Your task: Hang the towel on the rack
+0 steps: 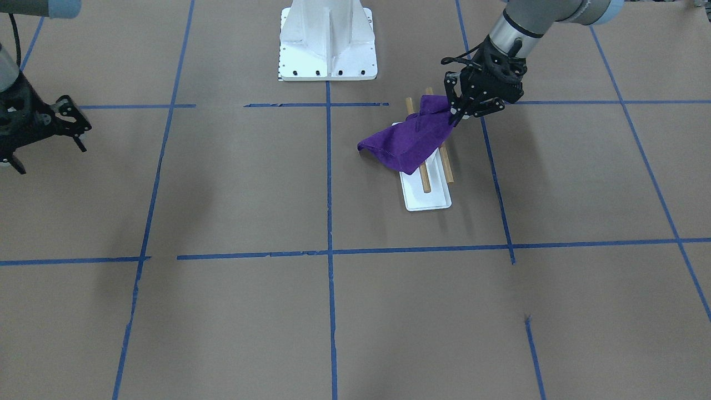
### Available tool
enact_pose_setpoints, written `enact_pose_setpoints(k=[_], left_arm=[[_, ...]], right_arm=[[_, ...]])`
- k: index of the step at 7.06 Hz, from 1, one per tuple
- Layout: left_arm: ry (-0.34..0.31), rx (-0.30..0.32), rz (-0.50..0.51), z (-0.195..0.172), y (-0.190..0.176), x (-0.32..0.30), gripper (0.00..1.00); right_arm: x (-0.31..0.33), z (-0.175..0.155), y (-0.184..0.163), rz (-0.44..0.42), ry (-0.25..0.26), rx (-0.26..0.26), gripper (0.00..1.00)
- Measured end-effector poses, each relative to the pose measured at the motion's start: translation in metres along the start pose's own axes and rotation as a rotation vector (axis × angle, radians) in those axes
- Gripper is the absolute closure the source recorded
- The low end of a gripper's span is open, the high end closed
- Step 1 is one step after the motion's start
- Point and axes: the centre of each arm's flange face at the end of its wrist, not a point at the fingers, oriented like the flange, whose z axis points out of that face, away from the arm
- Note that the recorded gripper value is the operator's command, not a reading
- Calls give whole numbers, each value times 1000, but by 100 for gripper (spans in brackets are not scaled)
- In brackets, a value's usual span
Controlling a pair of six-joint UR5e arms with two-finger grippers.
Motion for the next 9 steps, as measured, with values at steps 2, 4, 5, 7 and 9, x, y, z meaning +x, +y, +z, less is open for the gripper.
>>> enact_pose_setpoints(k=[2, 4, 5, 7, 9], left_arm=[[-35, 21, 55, 2, -2, -36, 100], [-71, 26, 75, 6, -10, -60, 1], [-77, 25, 78, 9, -11, -64, 0], [-71, 19, 81, 9, -14, -64, 0], [-39, -4, 90, -8, -21, -79, 0]], right_arm=[[29, 6, 7, -7, 6, -18, 0], [35, 6, 7, -2, 3, -18, 0], [37, 5, 7, 4, -4, -18, 0], [55, 8, 22, 52, 6, -33, 0], [93, 15, 62, 135, 30, -75, 0]])
